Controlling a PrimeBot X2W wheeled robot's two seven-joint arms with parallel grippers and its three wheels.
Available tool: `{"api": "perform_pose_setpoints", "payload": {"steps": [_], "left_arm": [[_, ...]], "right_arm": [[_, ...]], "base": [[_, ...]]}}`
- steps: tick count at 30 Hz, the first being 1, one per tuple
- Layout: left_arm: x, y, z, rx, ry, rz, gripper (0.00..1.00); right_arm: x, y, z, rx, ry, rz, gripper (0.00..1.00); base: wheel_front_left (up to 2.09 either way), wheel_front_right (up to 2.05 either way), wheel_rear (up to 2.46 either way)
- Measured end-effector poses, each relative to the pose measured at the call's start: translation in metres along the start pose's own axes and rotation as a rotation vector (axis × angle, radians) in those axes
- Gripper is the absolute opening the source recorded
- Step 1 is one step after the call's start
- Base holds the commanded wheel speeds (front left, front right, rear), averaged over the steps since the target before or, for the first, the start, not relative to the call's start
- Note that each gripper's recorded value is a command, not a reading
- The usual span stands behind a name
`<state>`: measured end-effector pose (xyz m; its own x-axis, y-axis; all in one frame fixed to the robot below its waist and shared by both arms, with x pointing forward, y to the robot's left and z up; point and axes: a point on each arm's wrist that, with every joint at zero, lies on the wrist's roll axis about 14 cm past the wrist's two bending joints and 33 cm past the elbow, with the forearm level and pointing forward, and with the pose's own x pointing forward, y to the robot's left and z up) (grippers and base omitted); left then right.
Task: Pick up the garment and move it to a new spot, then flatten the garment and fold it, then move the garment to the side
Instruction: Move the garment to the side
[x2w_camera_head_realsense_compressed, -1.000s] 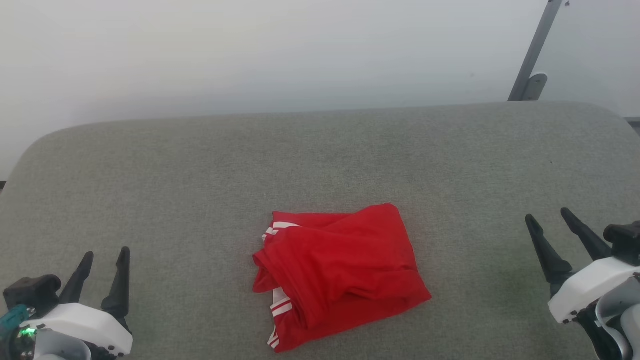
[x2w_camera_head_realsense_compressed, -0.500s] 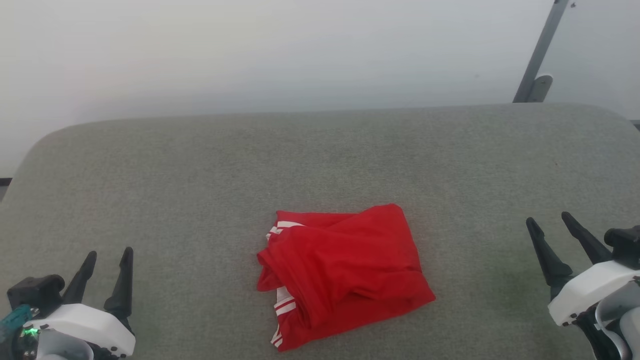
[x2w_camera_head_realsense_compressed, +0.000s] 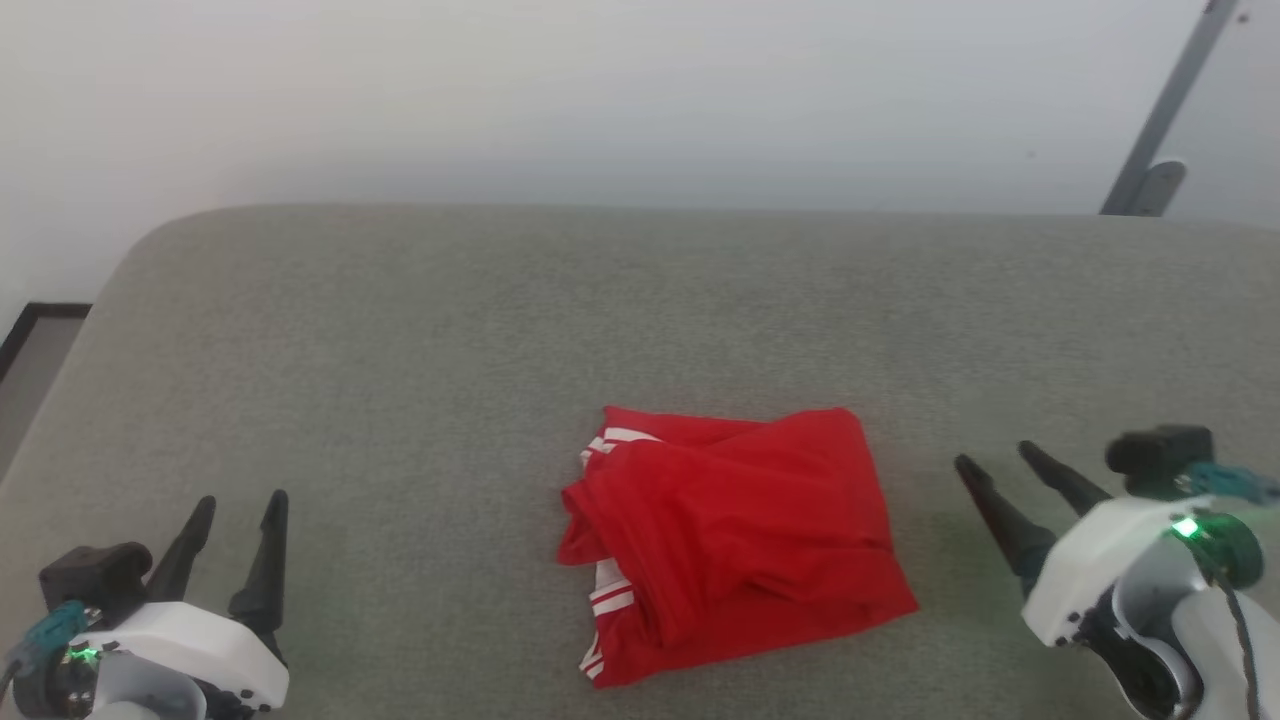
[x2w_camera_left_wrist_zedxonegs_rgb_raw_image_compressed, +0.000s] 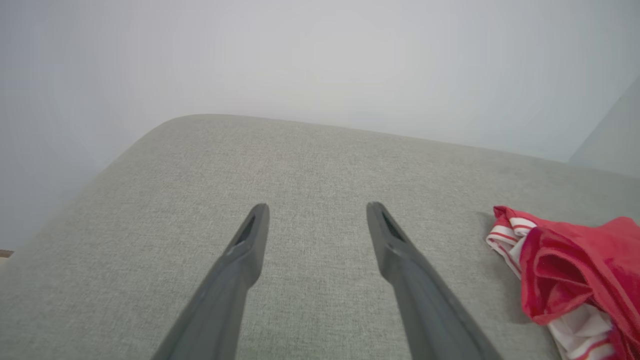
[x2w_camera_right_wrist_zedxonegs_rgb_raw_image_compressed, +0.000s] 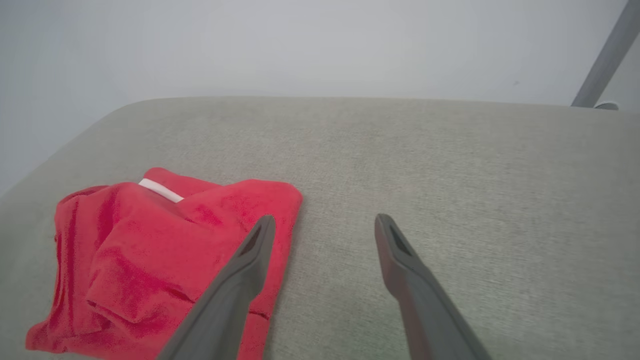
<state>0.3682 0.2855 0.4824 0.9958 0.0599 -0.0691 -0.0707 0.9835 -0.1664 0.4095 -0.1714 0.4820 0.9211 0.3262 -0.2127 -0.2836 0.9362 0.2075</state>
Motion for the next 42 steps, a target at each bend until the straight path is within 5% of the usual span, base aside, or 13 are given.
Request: {"api": "perform_pose_setpoints", "payload": {"steps": [9, 24, 25, 26, 36, 42], "left_arm": [[-0.012, 0.011, -0.012, -0.020, 0.030, 0.044, 1.00], [-0.018, 0.026, -0.030, -0.046, 0.078, 0.109, 1.00], [-0.018, 0.027, -0.031, -0.045, 0.082, 0.111, 1.00], [-0.018, 0.027, -0.032, -0.045, 0.085, 0.113, 1.00], [0.000, 0.021, -0.027, -0.028, 0.074, 0.084, 1.00], [0.023, -0.004, -0.021, -0.027, 0.051, 0.014, 1.00]], "right_arm": [[0.032, 0.037, -0.038, 0.017, 0.306, 0.120, 1.00], [0.054, 0.052, -0.102, -0.032, 0.760, 0.158, 1.00], [0.056, 0.053, -0.103, -0.036, 0.770, 0.162, 0.18], [0.058, 0.055, -0.103, -0.039, 0.773, 0.166, 0.00], [0.067, 0.052, -0.085, -0.039, 0.718, 0.154, 0.00], [0.061, 0.003, -0.060, -0.046, 0.664, 0.036, 0.00]], "base": [[0.00, 0.00, 0.00], [0.00, 0.00, 0.00], [0.00, 0.00, 0.00], [0.00, 0.00, 0.00], [0.00, 0.00, 0.00], [0.00, 0.00, 0.00]]}}
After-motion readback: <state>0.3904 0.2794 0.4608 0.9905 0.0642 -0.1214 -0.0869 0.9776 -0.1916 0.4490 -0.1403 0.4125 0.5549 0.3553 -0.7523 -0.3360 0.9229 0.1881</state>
